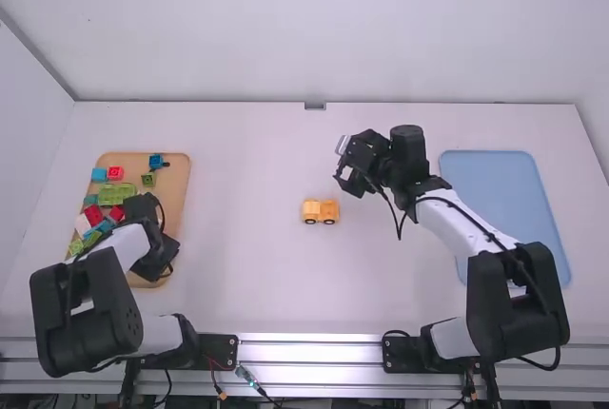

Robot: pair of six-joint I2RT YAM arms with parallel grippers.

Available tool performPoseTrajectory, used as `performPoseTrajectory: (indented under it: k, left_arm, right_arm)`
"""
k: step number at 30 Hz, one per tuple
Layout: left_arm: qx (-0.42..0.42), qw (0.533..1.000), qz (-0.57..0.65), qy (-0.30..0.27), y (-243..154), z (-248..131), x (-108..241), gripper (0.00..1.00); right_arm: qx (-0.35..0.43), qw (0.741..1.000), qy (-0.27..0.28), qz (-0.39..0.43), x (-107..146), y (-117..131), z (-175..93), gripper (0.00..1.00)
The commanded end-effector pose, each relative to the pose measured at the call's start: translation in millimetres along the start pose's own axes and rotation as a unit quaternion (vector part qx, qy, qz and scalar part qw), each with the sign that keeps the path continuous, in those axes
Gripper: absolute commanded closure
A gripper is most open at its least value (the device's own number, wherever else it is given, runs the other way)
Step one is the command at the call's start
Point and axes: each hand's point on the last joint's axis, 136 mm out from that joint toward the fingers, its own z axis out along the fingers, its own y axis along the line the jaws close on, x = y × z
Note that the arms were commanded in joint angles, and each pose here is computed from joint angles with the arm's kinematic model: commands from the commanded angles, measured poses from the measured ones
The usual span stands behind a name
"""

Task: Assemble lego blocks to make yellow taxi

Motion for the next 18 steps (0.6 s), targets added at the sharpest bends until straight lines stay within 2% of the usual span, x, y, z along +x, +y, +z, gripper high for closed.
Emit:
performPoseTrajectory:
  k: [1,3,9,14,18]
  left_arm:
    - [0.028,1.0,0.005,0.006,-10.0,-6.0,-1.9,0.49]
    - [0.025,1.0,0.012,0.008,-8.8,-5.6,-0.5,0.38]
    - [0.028,0.999,0.01,0.021,-8.9,-5.6,5.0,0.39]
    - [0.043,0.998,-0.025,0.043,-13.9,-6.5,12.7,0.44]
    - [0.042,0.997,-0.043,0.047,-13.9,-6.6,14.1,0.43]
  right_arm:
    - [0.004,1.0,-0.009,-0.002,-9.3,-3.0,-4.0,0.01]
    - [0.004,1.0,-0.009,-0.002,-9.2,-3.0,-4.0,0.01]
    - [0.006,1.0,-0.008,-0.003,-8.7,-3.6,-4.1,0.01]
    - [0.005,1.0,-0.008,-0.002,-8.8,-3.3,-4.0,0.01]
    - [0.005,1.0,-0.008,-0.001,-8.7,-3.2,-4.0,0.01]
